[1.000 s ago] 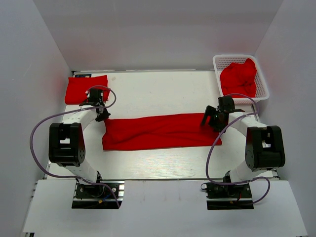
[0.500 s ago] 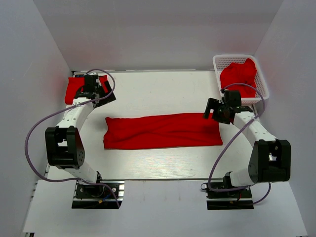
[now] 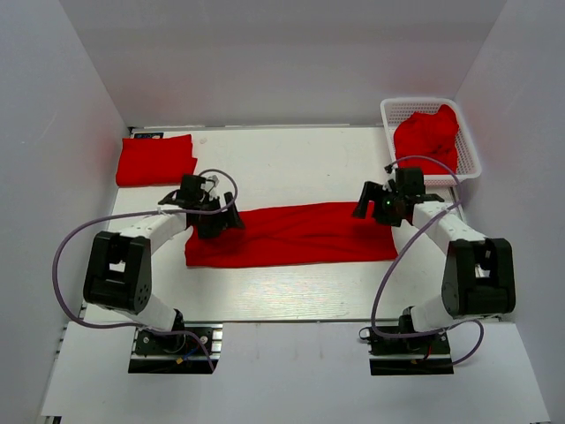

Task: Fold and stack the t-shirts
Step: Rotate the tshirt 90 degrees

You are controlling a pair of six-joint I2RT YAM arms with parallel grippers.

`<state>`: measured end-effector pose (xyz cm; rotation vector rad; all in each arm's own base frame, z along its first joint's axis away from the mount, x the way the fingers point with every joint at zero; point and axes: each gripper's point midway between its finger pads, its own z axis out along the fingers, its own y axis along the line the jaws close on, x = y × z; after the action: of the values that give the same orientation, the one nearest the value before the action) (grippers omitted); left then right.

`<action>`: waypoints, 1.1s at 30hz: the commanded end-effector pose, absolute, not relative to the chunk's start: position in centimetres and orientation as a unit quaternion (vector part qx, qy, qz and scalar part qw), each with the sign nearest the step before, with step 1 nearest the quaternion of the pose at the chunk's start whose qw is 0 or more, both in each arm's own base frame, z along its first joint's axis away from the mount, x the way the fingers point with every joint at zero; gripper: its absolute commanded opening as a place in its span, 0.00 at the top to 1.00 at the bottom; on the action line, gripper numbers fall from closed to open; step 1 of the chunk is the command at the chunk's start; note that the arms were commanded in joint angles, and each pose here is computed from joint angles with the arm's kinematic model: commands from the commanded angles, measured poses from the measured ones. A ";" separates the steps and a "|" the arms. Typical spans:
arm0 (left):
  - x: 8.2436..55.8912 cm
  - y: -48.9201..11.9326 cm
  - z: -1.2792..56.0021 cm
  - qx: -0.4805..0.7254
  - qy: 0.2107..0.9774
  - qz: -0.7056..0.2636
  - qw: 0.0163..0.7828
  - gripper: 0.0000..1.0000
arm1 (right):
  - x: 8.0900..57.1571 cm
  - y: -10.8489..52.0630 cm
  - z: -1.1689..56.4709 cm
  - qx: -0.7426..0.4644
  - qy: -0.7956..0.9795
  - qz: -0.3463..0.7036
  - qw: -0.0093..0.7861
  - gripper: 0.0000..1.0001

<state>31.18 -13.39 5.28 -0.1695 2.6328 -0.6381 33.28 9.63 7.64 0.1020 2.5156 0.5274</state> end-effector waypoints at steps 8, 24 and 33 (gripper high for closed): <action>36.1 -9.2 1.7 -0.156 0.958 -0.104 0.215 0.00 | 28.7 9.6 1.4 0.057 0.960 0.179 0.207 0.10; 65.5 -26.7 0.4 -0.075 0.836 -0.414 0.352 0.00 | 11.8 21.4 1.6 -0.245 0.912 0.328 0.006 0.10; 67.7 -31.5 3.4 -0.065 0.786 -0.402 0.465 0.00 | 10.7 33.1 1.6 -0.472 0.782 0.408 0.003 0.10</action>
<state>67.69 -31.30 6.46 -0.0869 1.8924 -1.0334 13.40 33.23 4.02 -1.2855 2.4241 1.2459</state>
